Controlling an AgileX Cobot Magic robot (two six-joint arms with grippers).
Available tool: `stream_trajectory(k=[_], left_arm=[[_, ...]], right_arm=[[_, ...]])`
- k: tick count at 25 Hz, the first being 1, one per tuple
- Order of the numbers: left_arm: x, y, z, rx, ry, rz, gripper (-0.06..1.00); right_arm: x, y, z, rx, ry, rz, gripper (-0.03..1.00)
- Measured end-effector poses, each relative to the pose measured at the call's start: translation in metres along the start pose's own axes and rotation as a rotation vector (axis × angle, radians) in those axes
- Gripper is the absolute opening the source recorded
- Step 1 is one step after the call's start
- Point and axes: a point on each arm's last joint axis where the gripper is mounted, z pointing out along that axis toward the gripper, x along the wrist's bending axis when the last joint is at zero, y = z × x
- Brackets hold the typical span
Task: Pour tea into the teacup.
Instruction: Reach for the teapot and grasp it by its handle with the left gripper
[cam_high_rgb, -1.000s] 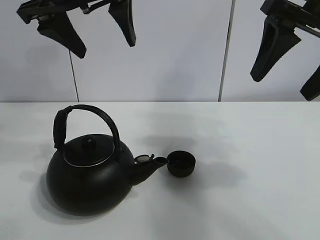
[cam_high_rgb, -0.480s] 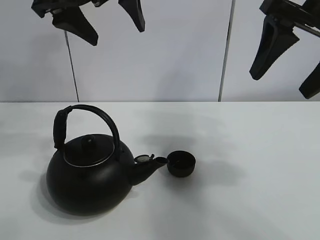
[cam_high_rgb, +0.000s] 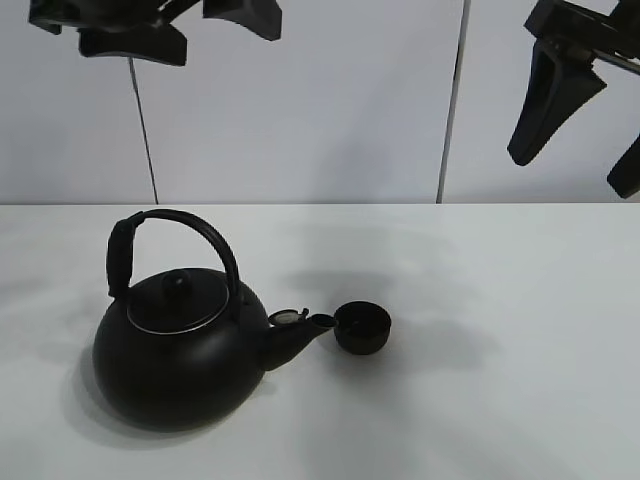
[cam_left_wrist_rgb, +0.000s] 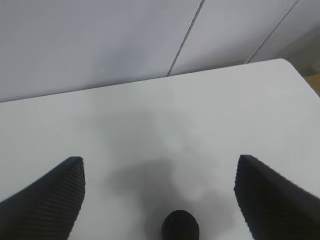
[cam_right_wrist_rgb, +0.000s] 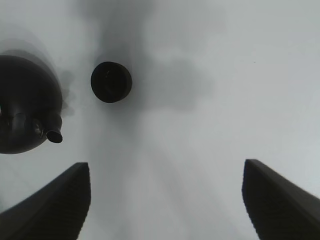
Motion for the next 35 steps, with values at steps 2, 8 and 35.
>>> stream_trajectory(k=[2, 8, 35], left_arm=[[0.003, -0.010, -0.011, -0.032, -0.004, 0.024, 0.59], [0.011, -0.034, -0.042, -0.102, -0.009, 0.090, 0.59], [0.056, -0.164, -0.049, -0.274, 0.033, 0.197, 0.59]], right_arm=[[0.000, 0.000, 0.000, 0.000, 0.000, 0.000, 0.57], [0.000, 0.000, 0.000, 0.000, 0.000, -0.004, 0.57], [0.000, 0.000, 0.000, 0.001, -0.003, -0.032, 0.57]])
